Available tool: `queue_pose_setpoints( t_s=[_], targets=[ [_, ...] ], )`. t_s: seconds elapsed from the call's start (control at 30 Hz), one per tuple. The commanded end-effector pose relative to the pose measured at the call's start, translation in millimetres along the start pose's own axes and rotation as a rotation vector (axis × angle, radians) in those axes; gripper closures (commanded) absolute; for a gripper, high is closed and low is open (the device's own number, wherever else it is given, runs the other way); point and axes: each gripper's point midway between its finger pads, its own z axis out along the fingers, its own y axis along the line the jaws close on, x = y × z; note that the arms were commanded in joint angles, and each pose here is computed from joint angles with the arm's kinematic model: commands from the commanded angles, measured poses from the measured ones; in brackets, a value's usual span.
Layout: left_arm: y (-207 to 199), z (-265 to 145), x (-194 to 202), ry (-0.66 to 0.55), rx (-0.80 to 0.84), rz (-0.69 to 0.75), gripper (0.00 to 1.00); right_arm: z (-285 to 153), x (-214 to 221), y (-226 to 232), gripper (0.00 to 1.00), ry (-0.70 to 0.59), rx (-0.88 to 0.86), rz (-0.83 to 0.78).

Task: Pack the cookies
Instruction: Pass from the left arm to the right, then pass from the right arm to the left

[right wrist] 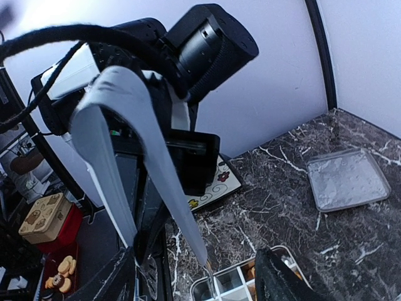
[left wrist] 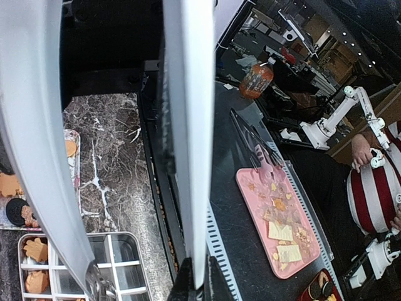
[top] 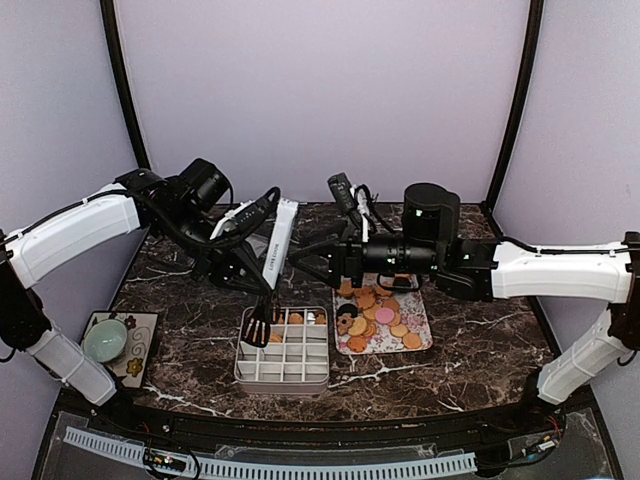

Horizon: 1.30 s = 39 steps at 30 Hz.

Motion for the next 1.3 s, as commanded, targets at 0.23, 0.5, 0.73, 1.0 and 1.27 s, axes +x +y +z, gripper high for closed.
queue_pose_setpoints(
  t_s=[0.23, 0.5, 0.73, 1.0, 1.27],
  targets=[
    [-31, -13, -25, -0.068, 0.051, 0.031, 1.0, 19, -4, 5, 0.5, 0.004, 0.008, -0.056],
    [-31, -13, -24, -0.067, 0.049, 0.03, 1.0, 38, -7, 12, 0.73, -0.008, -0.024, -0.062],
    [-26, -12, -24, -0.059, 0.026, 0.017, 0.85, 38, -21, 16, 1.0, -0.088, 0.01, -0.11],
    [-30, -12, -10, -0.055, 0.017, -0.021, 0.41, 11, -46, 21, 1.0, -0.254, 0.037, -0.108],
    [-29, -8, 12, -0.043, -0.013, -0.066, 0.59, 5, -53, 19, 1.0, -0.342, 0.084, -0.104]
  ],
)
